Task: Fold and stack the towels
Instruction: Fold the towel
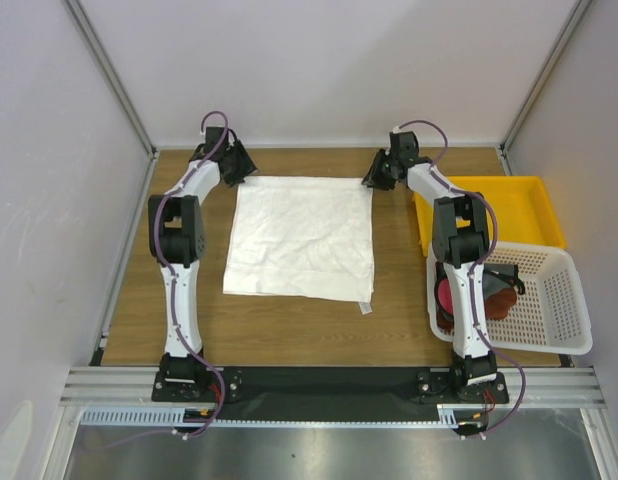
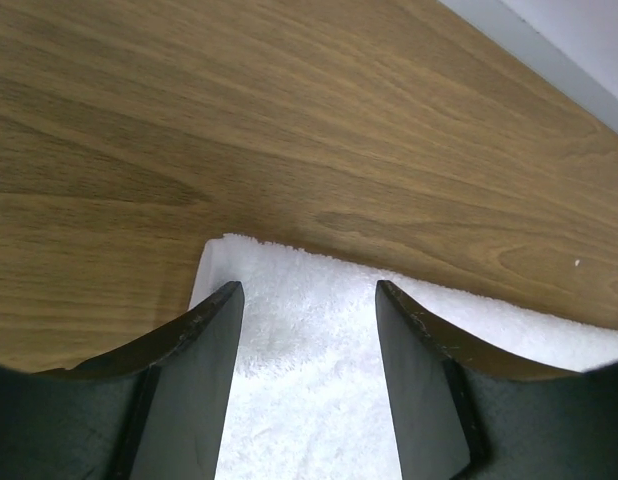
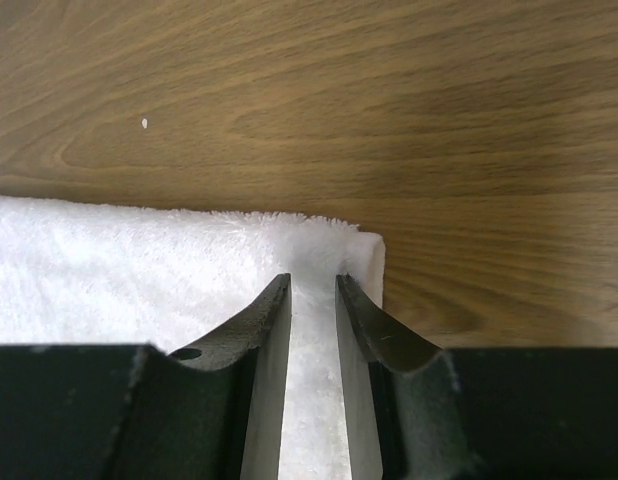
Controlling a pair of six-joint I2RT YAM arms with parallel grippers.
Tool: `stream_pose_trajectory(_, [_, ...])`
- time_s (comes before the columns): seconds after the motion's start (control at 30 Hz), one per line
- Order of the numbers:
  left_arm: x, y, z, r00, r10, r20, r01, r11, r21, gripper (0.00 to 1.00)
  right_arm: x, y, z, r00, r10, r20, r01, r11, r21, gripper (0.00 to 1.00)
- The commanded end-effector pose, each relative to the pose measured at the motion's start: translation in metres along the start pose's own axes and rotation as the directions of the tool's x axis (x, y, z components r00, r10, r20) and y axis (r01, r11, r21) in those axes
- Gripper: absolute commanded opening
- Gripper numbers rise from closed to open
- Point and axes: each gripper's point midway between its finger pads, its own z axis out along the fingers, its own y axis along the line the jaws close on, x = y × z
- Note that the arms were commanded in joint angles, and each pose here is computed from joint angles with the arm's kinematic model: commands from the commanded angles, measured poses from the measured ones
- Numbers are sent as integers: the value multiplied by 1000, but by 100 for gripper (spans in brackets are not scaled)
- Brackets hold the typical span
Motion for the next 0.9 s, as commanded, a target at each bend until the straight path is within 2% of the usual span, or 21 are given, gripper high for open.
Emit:
stream_pose_trajectory(0.0, [-3,4,7,999,-46,10,45,999,14,61,-17,-12,2,997,-51,51,48,997,57,30])
stream_pose_trajectory(0.13, [-2,3,9,1000,-18,-4,18,1000,19,61,-24,-7,-3,996,-66,53,64,997,49,30])
stream_pose_trajectory(0.3, [-32,-15,-21,996,60,68,-63,997,42,65,-47,13,-25,990,-91,107,89,996,23,32])
stream_pose_trajectory(0.53, [-63,-16,-58,976,148,160,-144,989,-36,70,-67,24,-45,982,-111,151,106,994,38,43])
stream_pose_trajectory(0.87, [-48,4,-34,983,144,110,-135,987,-89,68,-55,10,-30,988,-97,117,89,994,71,45])
